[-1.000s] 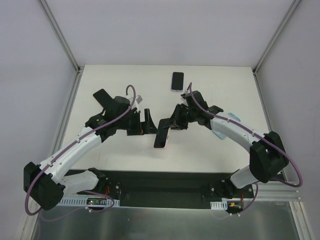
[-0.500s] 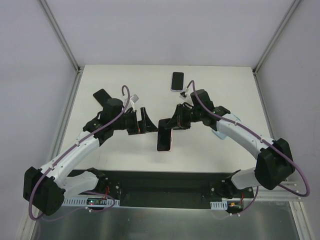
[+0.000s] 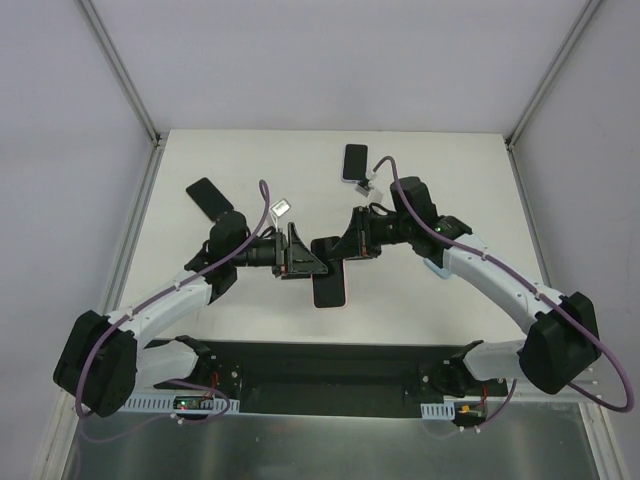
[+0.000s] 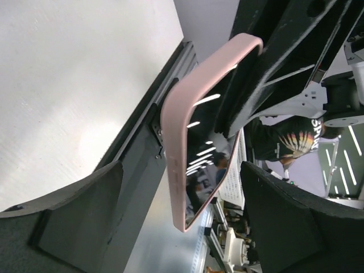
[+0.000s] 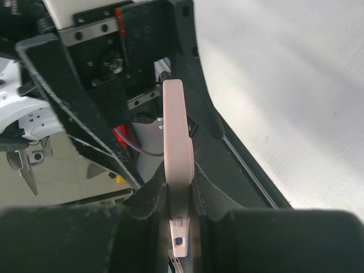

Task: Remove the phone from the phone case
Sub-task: Adjust the phone.

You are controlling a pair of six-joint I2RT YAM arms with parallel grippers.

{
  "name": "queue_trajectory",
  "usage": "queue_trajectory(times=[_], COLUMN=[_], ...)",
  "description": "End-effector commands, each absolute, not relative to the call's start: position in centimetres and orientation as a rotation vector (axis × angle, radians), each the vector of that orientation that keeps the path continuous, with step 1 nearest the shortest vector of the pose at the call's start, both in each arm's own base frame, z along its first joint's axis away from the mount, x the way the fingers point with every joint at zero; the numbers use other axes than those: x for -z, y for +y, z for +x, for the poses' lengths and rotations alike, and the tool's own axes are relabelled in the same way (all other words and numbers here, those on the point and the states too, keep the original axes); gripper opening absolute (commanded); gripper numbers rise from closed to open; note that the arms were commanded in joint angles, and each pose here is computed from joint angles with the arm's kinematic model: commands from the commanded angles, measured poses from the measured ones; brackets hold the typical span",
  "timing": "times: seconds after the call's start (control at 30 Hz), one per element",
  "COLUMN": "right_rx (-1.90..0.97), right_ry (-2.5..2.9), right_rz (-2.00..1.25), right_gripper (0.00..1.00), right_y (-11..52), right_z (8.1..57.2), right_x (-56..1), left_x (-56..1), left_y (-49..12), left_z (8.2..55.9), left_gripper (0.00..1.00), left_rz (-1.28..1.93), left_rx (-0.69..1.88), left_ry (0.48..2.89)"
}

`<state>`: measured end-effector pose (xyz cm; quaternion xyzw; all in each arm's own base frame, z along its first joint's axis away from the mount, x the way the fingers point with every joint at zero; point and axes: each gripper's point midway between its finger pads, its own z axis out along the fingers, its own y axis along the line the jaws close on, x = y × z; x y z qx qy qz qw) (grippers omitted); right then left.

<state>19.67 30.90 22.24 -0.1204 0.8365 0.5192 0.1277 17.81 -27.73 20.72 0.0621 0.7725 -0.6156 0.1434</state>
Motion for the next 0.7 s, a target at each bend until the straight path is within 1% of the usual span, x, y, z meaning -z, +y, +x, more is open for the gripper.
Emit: queue_trajectory(times=[0.0,0.1,0.23,0.27,0.33,0.37,0.47,0.5,0.57,0.67], right_rx=[-1.659,-1.682,-1.692,-1.694,-1.696,-1.698,-1.703,-1.706,-1.716,-1.734], right_ry=[2.245,2.236,2.242,2.248,2.259,2.263,2.266,2.268,2.268,2.272], right_rz=[-0.489,-0.497,-0.499,-0.497,-0.487,-0.487,-0.481,-0.479,-0.475,-0.474], right_gripper=[0.02,0.01,0.01,0.01,0.01,0.01,0.02,0.01,0.01,0.02], right_y=[31.5,31.7,31.9,31.9,32.0,32.0,32.1,32.2,32.3,32.5], right_z=[18.8,18.8,18.9,18.9,19.0,19.1,19.2,19.3,19.5,19.7], right_x=[-26.3,-26.5,-26.4,-26.2,-26.1,-25.9,-25.8,-25.8,-25.7,-25.6], left_x=[-24.3,-24.9,-25.9,-26.2,-26.7,-26.9,-27.2,-27.3,-27.5,-27.9], left_y=[-28.0,-28.1,-28.2,-28.2,-28.1,-28.1,-28.0,-28.0,-27.9,-27.7], left_z=[17.3,17.2,17.2,17.2,17.3,17.2,17.1,17.1,16.9,16.8], left_gripper=[0.81,0.77,0.68,0.64,0.59,0.53,0.47,0.43,0.4,0.38], left_rz=[0.28,0.281,0.293,0.299,0.308,0.315,0.33,0.331,0.342,0.341], left_rx=[1.965,2.013,2.037,2.04,2.043,2.044,2.054,2.058,2.071,2.092], left_ry=[1.993,1.958,1.91,1.9,1.88,1.872,1.855,1.852,1.833,1.809])
